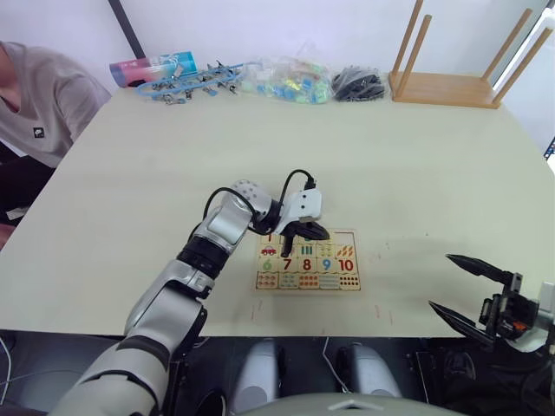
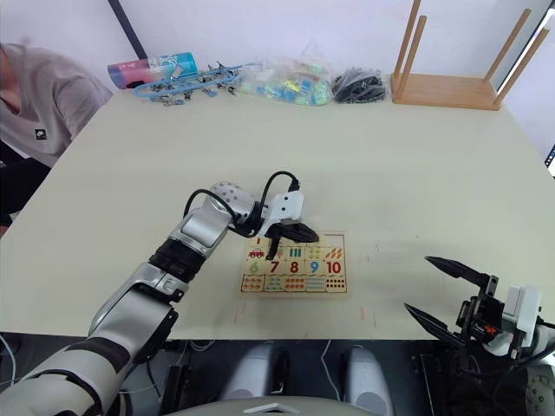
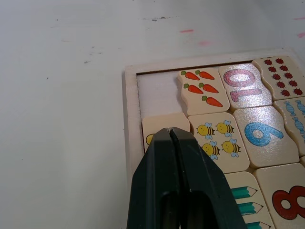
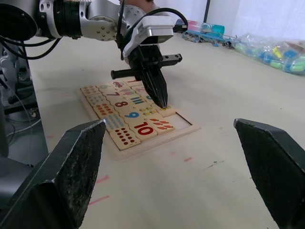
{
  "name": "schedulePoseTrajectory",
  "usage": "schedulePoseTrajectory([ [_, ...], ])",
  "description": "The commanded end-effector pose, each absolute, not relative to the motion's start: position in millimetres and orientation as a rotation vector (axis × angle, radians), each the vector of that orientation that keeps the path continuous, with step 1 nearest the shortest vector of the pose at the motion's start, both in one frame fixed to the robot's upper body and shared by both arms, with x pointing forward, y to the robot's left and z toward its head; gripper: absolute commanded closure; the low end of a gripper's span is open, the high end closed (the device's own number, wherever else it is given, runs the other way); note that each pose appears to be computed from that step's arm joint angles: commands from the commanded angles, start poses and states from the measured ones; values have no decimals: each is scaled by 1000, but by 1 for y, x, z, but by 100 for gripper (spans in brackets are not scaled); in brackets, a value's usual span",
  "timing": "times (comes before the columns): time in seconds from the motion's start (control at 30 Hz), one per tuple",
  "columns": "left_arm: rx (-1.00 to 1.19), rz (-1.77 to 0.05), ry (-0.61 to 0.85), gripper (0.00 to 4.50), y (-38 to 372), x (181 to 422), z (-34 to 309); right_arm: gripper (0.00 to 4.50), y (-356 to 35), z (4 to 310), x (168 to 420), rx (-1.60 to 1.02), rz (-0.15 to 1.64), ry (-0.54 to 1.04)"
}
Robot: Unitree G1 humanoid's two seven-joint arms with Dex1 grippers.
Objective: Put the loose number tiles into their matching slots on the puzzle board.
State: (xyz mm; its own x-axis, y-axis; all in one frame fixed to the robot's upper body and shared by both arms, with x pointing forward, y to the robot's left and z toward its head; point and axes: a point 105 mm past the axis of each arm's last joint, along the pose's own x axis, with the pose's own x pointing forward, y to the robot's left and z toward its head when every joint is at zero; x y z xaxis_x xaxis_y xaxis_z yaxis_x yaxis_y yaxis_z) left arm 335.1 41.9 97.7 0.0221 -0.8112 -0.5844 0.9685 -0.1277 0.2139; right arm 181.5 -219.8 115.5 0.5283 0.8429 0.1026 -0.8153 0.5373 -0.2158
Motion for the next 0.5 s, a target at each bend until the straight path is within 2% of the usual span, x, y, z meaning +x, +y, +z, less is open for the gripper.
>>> schedulePoseTrajectory([
  [0.03,675,-1567,315,447,45,333,92,0,-221,121,181,-172,992,-228],
  [0.27,500,-1562,191,447,40,328,123,0,-226,122,185,-158,964,-237],
  [0.5,373,-1443,149,447,67,328,138,0,-234,114,185,-143,940,-211],
])
